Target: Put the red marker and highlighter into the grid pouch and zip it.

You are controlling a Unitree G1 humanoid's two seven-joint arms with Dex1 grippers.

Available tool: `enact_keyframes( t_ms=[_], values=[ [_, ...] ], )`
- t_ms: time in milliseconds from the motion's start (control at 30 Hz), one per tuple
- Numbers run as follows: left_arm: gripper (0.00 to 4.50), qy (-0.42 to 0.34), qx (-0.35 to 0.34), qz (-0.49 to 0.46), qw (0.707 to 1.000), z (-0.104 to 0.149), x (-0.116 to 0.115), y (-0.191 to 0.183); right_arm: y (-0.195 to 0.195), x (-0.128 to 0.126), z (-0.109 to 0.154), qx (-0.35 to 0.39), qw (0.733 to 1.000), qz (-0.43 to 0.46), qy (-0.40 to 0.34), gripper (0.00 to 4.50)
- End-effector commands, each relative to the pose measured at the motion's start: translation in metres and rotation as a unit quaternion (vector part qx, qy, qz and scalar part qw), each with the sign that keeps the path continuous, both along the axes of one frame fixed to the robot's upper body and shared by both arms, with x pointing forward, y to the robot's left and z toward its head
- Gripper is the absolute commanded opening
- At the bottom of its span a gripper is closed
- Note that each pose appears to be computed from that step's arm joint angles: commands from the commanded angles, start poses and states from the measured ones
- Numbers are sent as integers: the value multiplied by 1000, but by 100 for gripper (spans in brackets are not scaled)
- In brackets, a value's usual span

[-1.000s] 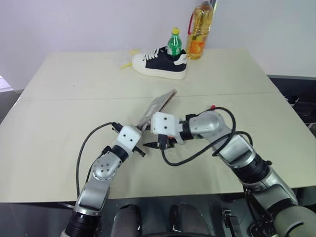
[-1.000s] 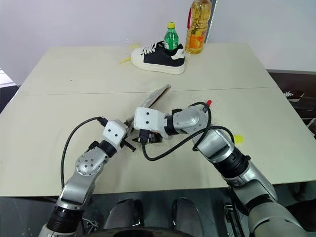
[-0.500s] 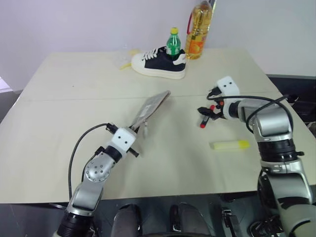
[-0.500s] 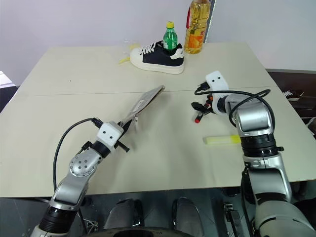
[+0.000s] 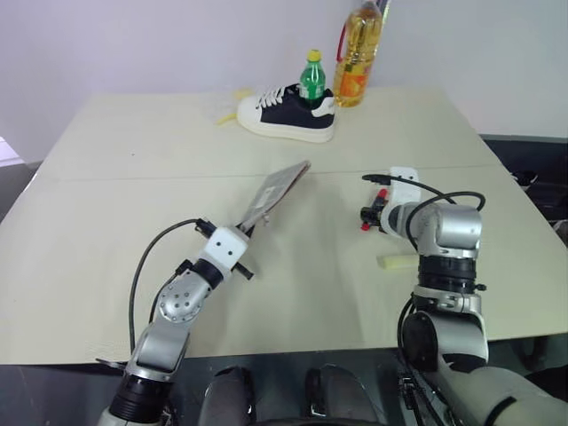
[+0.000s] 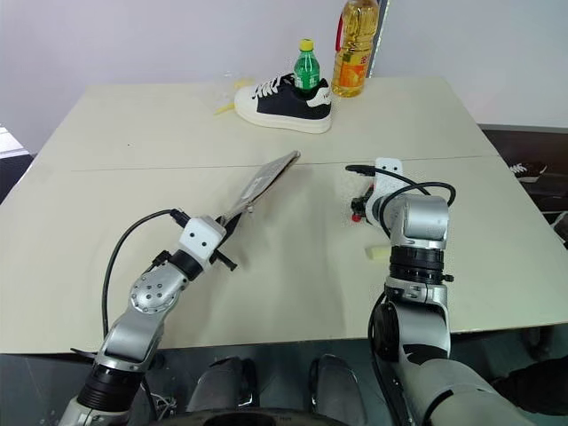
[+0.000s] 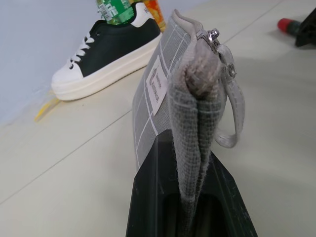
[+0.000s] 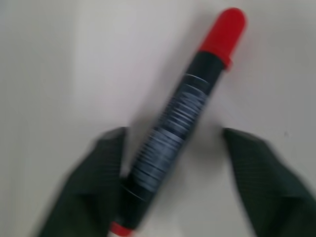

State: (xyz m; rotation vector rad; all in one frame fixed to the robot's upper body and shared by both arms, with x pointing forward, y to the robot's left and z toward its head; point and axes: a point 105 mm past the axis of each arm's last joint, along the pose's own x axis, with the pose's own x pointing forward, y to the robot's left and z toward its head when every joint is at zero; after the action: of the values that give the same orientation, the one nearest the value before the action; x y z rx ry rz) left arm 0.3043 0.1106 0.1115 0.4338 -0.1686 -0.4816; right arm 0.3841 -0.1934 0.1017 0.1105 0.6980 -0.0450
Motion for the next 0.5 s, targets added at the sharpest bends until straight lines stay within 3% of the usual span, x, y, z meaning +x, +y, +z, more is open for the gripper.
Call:
enact_keyframes(
  t_ms=[33,100,200,233,300,333,500],
  values=[
    [0,-32,-14,2,999,16,-3,1,10,6,11,13,1000,16,-19,102],
    [0,-32,-18,5,999,17,-3,1,12,10,18,4,999,32,-40,31],
    [0,-32,-32,3,999,19,-3,2,23,22,53,-77,979,119,-147,31],
    [0,-30,-40,-2,999,20,-3,2,31,24,68,-133,956,176,-194,31],
    [0,-25,-52,-13,998,22,-5,1,50,18,85,-263,876,306,-266,31],
    [0,-24,-55,-18,998,23,-7,1,59,12,88,-286,842,358,-284,31],
    [0,-23,-59,-34,997,25,-10,-1,69,-2,92,-351,749,467,-312,31]
  ],
)
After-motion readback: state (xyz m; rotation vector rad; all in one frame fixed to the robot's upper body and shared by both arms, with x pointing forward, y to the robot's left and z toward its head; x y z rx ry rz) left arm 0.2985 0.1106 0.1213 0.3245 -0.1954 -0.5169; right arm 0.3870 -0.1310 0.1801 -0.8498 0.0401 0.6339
